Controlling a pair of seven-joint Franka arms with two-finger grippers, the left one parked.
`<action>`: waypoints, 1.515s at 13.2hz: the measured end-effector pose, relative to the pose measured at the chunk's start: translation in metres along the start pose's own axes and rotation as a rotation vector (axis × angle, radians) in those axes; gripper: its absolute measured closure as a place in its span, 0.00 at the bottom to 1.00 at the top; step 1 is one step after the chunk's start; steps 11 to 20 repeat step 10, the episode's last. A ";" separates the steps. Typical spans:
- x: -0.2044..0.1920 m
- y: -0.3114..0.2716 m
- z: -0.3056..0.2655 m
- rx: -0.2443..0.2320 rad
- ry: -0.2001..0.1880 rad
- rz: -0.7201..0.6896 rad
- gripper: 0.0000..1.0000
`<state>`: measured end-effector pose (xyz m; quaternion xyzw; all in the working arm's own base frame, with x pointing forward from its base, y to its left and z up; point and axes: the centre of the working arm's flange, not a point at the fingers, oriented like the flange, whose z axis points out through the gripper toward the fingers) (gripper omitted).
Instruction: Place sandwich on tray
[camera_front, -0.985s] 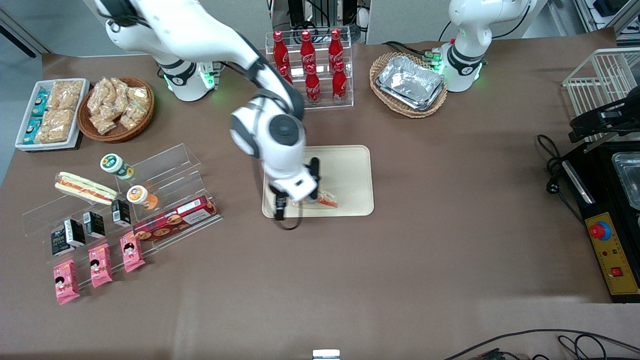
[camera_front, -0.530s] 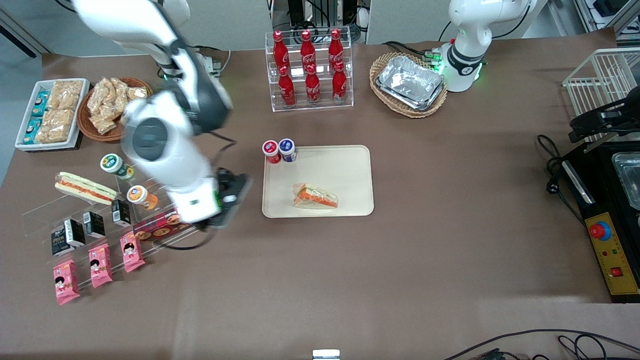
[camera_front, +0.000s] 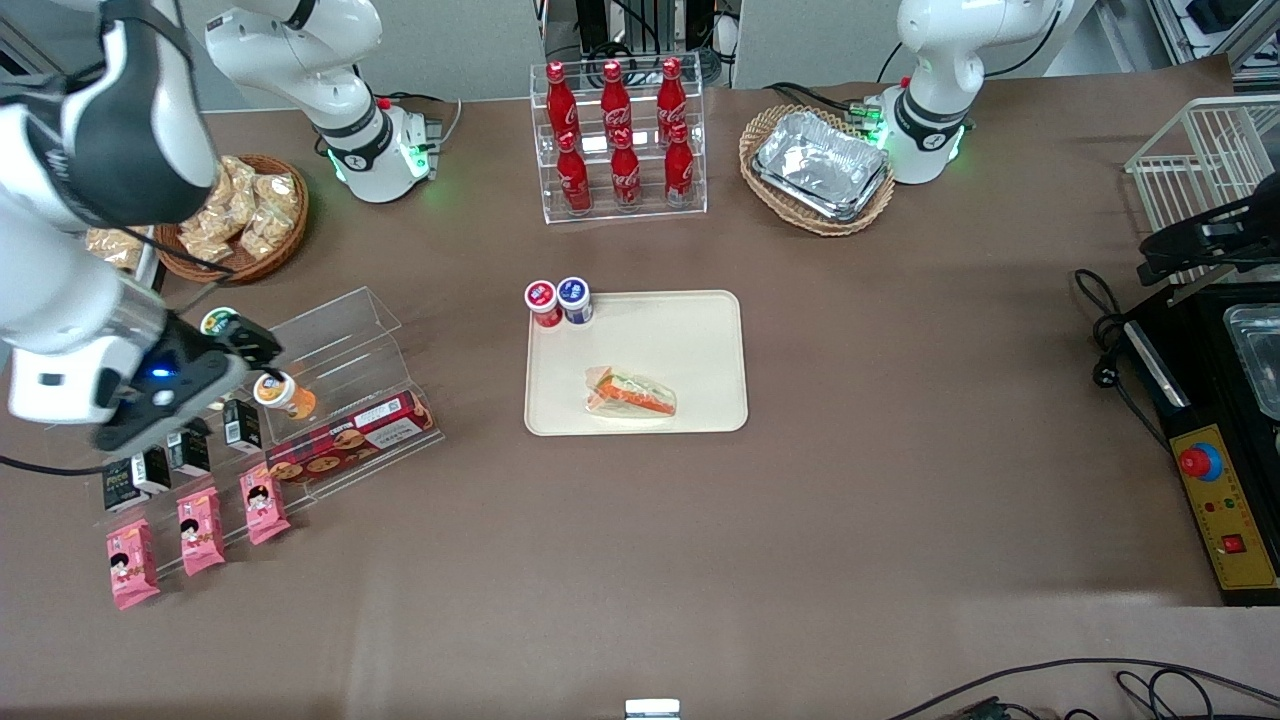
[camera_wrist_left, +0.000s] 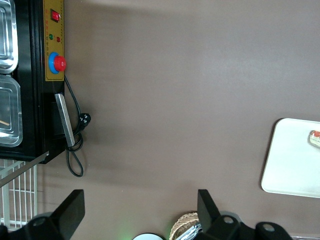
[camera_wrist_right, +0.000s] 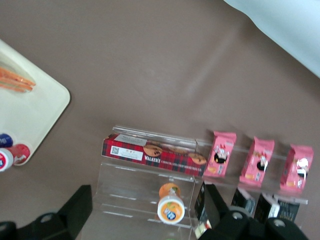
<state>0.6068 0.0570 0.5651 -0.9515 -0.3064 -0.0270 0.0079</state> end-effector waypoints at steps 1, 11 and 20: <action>-0.008 0.005 -0.006 0.007 -0.007 0.090 0.00; -0.067 0.048 -0.045 0.013 -0.018 0.502 0.00; -0.067 0.048 -0.045 0.013 -0.018 0.502 0.00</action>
